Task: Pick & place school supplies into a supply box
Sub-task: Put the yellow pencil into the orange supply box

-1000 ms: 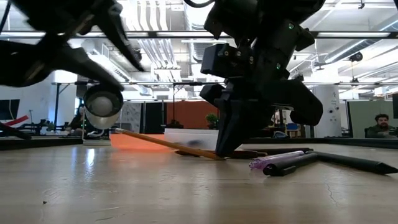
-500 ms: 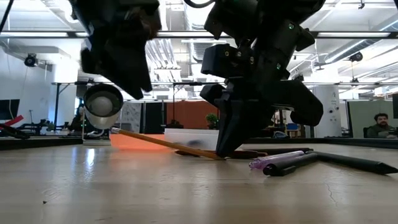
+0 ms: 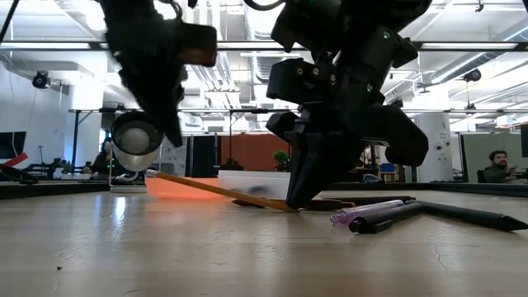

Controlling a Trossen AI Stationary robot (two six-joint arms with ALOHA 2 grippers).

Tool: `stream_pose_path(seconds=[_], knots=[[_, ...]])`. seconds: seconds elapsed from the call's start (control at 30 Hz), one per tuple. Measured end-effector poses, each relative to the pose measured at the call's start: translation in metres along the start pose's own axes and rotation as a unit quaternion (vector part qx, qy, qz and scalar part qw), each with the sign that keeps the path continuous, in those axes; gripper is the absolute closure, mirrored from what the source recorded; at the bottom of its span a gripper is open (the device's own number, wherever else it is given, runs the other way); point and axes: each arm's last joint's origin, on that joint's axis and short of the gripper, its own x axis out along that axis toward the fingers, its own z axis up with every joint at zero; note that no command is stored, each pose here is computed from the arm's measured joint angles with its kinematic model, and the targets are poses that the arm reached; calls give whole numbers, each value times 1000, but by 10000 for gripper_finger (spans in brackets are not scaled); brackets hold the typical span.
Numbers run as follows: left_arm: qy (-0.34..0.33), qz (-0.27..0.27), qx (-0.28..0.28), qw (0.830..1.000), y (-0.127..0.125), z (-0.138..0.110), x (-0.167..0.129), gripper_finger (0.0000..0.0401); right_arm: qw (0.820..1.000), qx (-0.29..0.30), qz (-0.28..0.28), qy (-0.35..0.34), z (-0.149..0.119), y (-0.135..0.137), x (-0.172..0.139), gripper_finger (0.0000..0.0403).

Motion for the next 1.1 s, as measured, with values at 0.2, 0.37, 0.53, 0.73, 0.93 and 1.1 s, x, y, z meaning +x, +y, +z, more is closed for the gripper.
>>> stream_pose_path(seconds=[0.2, 0.37, 0.53, 0.73, 0.93, 1.1], knots=[[31, 14, 51, 998, 5, -13, 8, 261, 1000, 9, -4, 1, 0, 0, 0, 394], [38, 21, 89, 995, 9, -17, 12, 261, 1000, 9, -11, 3, 0, -1, 0, 394], [32, 23, 99, 994, 10, -15, 13, 261, 1000, -2, -13, 4, 0, -1, 0, 394], [26, 14, 124, 992, 9, -12, 18, 261, 1000, -2, -14, 3, 0, -1, 0, 394], [40, 4, 123, 992, 9, -12, 29, 261, 1000, -2, -14, 2, 0, -1, 0, 394], [52, -12, 123, 991, 8, -13, 32, 261, 1000, -2, -14, 1, 0, -1, 0, 394]])
